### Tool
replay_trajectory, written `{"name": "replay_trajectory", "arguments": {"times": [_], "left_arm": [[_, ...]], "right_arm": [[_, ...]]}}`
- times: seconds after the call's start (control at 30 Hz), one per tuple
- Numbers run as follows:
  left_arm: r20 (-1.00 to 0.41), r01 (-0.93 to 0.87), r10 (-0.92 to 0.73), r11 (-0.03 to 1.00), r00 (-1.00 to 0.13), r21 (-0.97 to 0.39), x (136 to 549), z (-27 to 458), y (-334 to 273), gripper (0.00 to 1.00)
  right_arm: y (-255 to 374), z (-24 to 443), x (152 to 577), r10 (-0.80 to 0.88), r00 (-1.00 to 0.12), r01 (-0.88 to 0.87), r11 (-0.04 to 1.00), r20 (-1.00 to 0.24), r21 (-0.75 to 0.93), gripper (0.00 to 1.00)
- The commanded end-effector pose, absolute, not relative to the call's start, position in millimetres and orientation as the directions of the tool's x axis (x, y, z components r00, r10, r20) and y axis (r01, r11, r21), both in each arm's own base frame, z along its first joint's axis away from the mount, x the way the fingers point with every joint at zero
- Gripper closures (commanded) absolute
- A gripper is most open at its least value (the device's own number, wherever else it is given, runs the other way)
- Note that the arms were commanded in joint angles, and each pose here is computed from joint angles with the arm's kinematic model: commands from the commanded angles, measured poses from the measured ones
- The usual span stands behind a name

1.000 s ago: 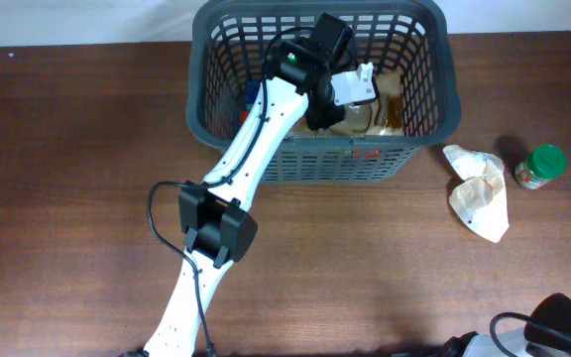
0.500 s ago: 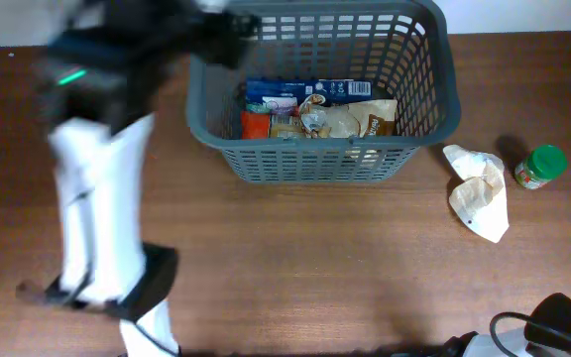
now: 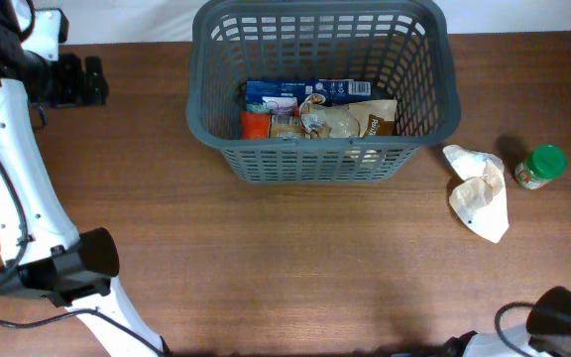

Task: Pack container
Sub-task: 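Grasp the green-lidded jar with the right gripper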

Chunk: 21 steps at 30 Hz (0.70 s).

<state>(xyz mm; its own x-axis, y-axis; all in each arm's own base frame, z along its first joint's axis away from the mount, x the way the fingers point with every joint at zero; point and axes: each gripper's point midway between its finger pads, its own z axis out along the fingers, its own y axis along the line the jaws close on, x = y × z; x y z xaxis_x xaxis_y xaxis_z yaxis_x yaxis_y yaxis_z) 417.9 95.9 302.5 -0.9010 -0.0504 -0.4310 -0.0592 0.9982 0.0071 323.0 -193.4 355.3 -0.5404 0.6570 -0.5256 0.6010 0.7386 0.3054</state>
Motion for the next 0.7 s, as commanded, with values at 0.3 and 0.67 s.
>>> {"name": "replay_trajectory", "arguments": {"times": [0.3, 0.67], "left_arm": [[-0.343, -0.071, -0.073, 0.997, -0.936, -0.02, 410.2, 276.7, 93.7, 0.01], [-0.343, -0.071, -0.073, 0.997, -0.936, -0.02, 410.1, 276.7, 93.7, 0.01]], "right_arm": [[-246.4, 169.9, 343.3, 0.812, -0.559, 0.813, 0.577, -0.169, 0.079, 0.01], [-258.6, 123.0, 375.4, 0.822, -0.543, 0.827, 0.559, -0.172, 0.059, 0.01]]}}
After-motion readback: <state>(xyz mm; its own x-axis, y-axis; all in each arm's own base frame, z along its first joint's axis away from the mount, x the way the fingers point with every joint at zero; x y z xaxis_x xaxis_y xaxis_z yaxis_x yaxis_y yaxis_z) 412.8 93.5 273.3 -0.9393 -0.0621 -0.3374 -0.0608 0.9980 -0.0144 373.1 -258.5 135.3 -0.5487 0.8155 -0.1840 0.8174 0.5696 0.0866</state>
